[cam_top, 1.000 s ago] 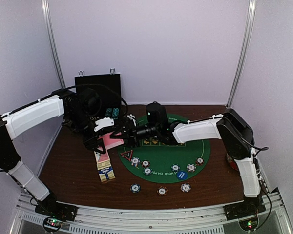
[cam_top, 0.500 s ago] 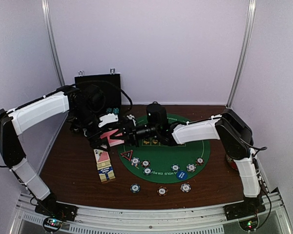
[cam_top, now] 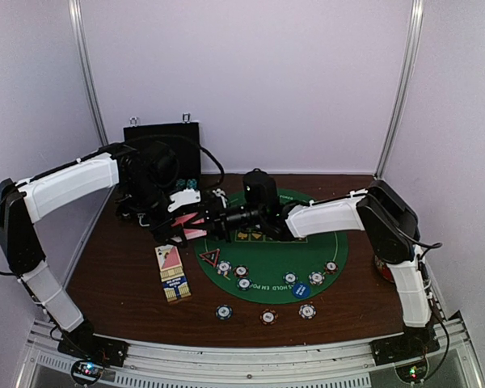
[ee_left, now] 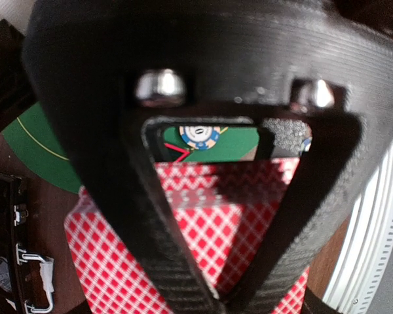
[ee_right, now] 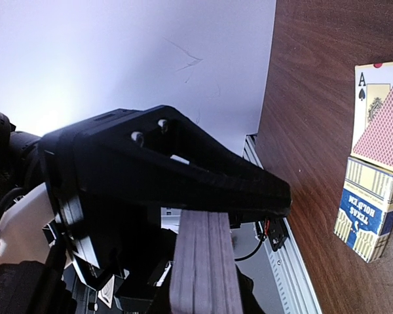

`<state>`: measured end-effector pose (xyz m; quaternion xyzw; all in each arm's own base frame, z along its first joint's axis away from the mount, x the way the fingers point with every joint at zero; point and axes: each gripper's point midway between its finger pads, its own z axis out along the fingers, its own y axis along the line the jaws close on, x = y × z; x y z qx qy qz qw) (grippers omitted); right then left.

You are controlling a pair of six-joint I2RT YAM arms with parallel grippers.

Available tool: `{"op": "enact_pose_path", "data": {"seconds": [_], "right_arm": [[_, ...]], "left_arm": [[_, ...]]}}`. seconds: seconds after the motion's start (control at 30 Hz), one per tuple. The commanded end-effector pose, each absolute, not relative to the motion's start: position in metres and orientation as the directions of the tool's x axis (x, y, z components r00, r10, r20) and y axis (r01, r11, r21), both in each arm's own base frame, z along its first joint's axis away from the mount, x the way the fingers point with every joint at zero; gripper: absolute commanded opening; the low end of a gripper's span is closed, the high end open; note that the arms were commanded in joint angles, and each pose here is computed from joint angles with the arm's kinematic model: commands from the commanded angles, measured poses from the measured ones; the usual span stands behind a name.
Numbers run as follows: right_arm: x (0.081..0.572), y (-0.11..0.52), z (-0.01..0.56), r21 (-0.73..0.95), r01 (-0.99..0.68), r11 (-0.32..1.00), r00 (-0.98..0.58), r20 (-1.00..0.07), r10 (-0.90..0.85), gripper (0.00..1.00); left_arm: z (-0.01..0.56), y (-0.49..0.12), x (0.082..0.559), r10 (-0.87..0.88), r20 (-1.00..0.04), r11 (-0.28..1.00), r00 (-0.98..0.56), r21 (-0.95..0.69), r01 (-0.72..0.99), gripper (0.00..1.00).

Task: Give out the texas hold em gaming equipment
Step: Pass from the right arm to the left, then pass from the left arm to the right, then pass from the right arm to the left

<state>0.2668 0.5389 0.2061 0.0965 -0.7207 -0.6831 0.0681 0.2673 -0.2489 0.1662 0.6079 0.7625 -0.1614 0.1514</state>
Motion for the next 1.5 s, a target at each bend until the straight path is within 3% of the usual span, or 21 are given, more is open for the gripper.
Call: {"op": "enact_pose_path", "data": {"seconds": [0.0, 0.17, 0.33, 0.5, 0.57, 0.63, 0.73, 0.9, 0.97, 1.2, 1.47], "right_arm": [[0.26, 0.54, 0.22, 0.995, -0.095, 0.03, -0.965, -0.085, -0.25, 0.09], [0.259, 0.537, 0.216, 0.992, -0.113, 0.063, -0.966, -0.095, -0.242, 0.18], [0.264, 0.534, 0.212, 0.988, -0.118, 0.095, -0.97, -0.094, -0.225, 0.48], [0.268, 0.538, 0.216, 0.989, -0.121, 0.091, -0.971, -0.098, -0.219, 0.54], [0.268, 0.539, 0.219, 0.99, -0.119, 0.081, -0.97, -0.098, -0.224, 0.49], [0.268, 0.541, 0.22, 0.99, -0.116, 0.076, -0.969, -0.096, -0.228, 0.39], [0.267, 0.541, 0.222, 0.992, -0.11, 0.066, -0.968, -0.091, -0.232, 0.2], [0.263, 0.544, 0.222, 0.994, -0.099, 0.055, -0.965, -0.082, -0.249, 0.04], [0.262, 0.544, 0.221, 0.994, -0.1, 0.054, -0.964, -0.084, -0.252, 0.0], [0.262, 0.544, 0.224, 0.992, -0.115, 0.058, -0.962, -0.097, -0.256, 0.0], [0.26, 0.544, 0.225, 0.99, -0.125, 0.062, -0.96, -0.105, -0.261, 0.0]], "left_arm": [[0.178, -0.258, 0.285, 0.855, -0.495, 0.2, -0.156, 0.037, 0.979, 0.63], [0.178, -0.258, 0.286, 0.857, -0.492, 0.203, -0.152, 0.051, 0.978, 0.45], [0.179, -0.257, 0.284, 0.853, -0.498, 0.201, -0.153, 0.045, 0.978, 0.39], [0.177, -0.256, 0.279, 0.857, -0.494, 0.19, -0.145, 0.041, 0.981, 0.35], [0.174, -0.256, 0.277, 0.863, -0.486, 0.18, -0.136, 0.045, 0.983, 0.34], [0.173, -0.256, 0.275, 0.866, -0.483, 0.171, -0.127, 0.046, 0.984, 0.35], [0.17, -0.255, 0.274, 0.873, -0.473, 0.161, -0.117, 0.052, 0.986, 0.44], [0.17, -0.255, 0.275, 0.876, -0.467, 0.165, -0.118, 0.061, 0.984, 0.87], [0.171, -0.256, 0.277, 0.876, -0.466, 0.175, -0.127, 0.062, 0.983, 0.97], [0.175, -0.26, 0.282, 0.866, -0.477, 0.198, -0.149, 0.055, 0.979, 0.97], [0.181, -0.267, 0.283, 0.852, -0.502, 0.195, -0.148, 0.042, 0.98, 0.81]]}}
